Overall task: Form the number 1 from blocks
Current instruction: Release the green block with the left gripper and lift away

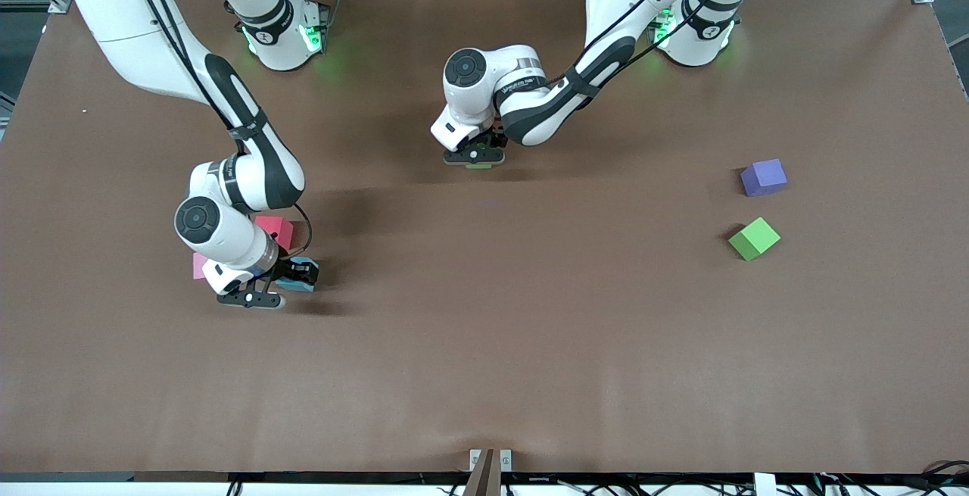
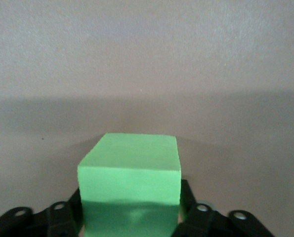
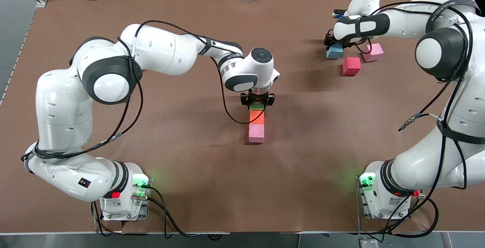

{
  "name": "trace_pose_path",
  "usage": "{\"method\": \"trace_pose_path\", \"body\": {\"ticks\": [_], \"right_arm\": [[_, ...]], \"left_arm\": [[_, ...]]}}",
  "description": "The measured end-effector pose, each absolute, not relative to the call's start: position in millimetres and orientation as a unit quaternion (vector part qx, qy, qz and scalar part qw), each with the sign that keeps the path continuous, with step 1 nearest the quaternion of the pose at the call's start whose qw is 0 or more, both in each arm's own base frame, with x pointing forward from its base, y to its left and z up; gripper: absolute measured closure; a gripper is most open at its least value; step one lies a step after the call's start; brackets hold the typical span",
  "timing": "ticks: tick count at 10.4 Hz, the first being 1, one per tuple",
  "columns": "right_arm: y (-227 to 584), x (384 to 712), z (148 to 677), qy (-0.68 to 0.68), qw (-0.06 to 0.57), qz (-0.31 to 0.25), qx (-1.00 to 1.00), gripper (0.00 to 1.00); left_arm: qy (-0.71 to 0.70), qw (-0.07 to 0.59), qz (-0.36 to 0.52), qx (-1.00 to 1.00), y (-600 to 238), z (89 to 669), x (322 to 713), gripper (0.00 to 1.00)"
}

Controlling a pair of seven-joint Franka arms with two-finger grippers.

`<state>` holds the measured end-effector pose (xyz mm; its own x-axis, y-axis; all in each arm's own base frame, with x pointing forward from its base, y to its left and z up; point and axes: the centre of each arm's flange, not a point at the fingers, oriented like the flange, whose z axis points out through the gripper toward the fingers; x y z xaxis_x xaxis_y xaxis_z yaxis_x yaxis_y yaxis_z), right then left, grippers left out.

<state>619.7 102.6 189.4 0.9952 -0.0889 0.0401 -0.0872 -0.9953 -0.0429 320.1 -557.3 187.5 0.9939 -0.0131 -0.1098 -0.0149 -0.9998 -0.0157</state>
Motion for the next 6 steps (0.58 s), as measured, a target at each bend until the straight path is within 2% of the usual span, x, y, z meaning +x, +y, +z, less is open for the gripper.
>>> {"method": "trace_pose_path", "body": {"ticks": [1, 2, 4, 6], "right_arm": [[102.6, 619.8, 189.5, 0.044, 0.021, -0.021, -0.999, 0.28], [102.7, 620.1, 189.8, 0.044, 0.021, -0.022, -0.999, 0.28], [102.8, 620.7, 190.5, 0.044, 0.021, -0.023, -0.999, 0.28], [104.4, 624.0, 196.9, 0.043, 0.022, -0.03, -0.998, 0.29]], "left_arm": [[0.008, 0.009, 0.055, -0.998, -557.7, 186.6, 319.0, 0.03], [0.005, 0.009, 0.053, -0.999, -557.1, 187.4, 322.0, 0.0], [-0.008, 0.016, 0.047, -0.999, -551.0, 196.0, 339.4, 0.0], [-0.042, 0.021, 0.027, -0.999, -534.6, 227.1, 374.5, 0.0]]}}
